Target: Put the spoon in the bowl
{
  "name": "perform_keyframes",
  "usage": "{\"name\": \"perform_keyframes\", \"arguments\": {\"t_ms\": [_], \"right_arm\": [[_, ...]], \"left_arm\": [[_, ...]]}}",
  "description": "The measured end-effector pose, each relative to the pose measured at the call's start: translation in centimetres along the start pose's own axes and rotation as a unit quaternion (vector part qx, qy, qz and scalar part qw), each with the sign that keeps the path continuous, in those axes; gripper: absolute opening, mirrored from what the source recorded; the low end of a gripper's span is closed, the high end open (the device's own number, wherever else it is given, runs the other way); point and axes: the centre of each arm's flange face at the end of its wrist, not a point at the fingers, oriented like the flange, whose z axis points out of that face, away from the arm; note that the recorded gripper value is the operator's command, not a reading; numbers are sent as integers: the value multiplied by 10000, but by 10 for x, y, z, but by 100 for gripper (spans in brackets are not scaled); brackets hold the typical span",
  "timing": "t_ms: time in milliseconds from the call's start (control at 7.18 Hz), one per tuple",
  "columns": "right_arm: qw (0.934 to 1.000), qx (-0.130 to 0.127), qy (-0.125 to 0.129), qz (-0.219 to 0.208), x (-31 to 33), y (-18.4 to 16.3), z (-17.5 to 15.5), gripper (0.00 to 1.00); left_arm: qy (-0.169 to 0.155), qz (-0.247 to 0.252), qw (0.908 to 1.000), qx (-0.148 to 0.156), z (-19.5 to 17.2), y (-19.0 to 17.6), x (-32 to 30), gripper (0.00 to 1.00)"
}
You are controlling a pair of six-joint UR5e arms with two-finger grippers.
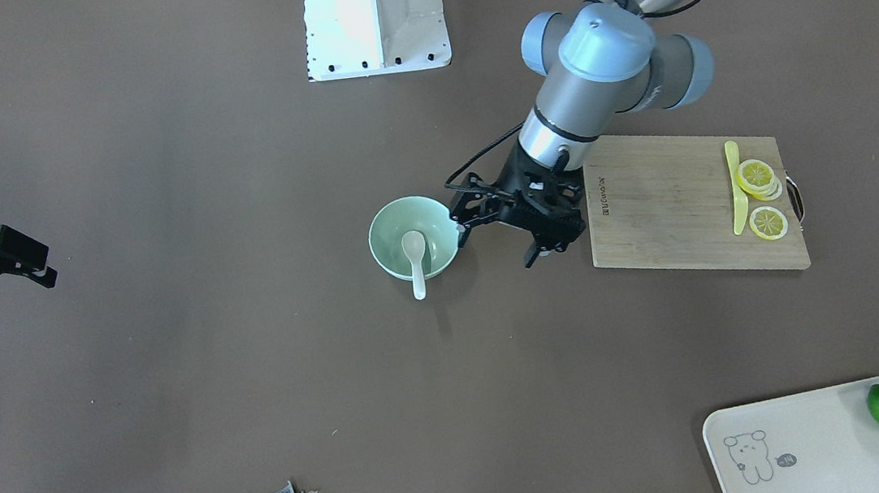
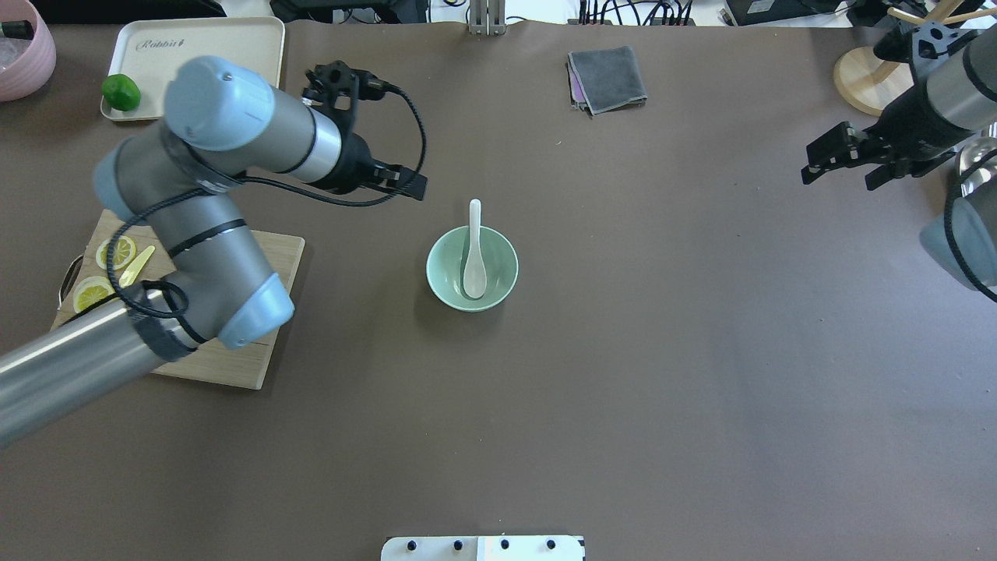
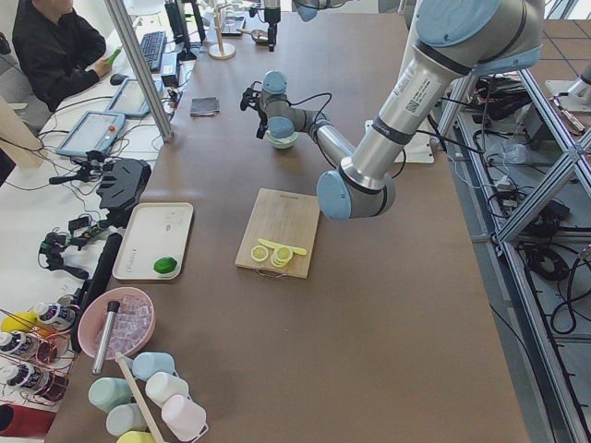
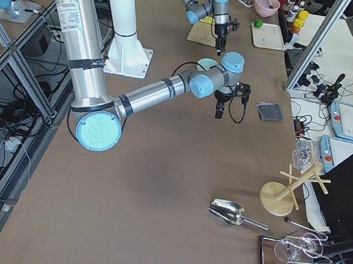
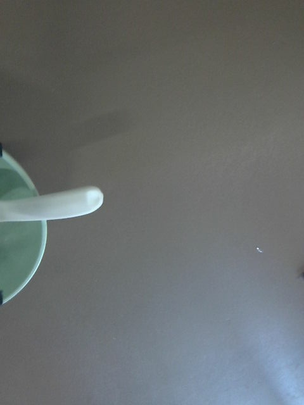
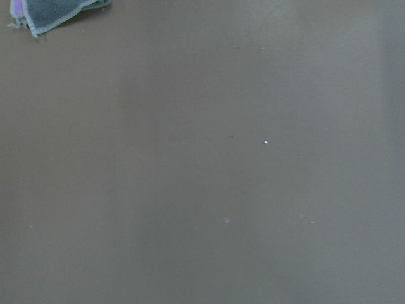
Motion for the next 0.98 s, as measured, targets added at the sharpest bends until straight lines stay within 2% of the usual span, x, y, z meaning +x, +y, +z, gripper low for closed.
{"name": "perform_keyframes", "arguments": {"t_ms": [139,418,557,697,975], "right_arm": [[9999,23,81,-70,37,10,-9,100],[9992,-2,352,-208,125,28,-27,100],[9981,-134,555,-234,175,39,-44,100],[9966,-307,731,-220,228,56,-63,100],[9956,-450,805,-185,303,99,-85,100]], "left_arm": [[-254,505,9984,-47,-34,8,-40,98],[-647,659,9956,-152,-106,14,-154,98],[-824,682,9940,-209,-150,21,-230,98],[-987,624,9929,-242,-196,36,-306,98],[-1567,20,9873,-271,-261,93,-433,98]]}}
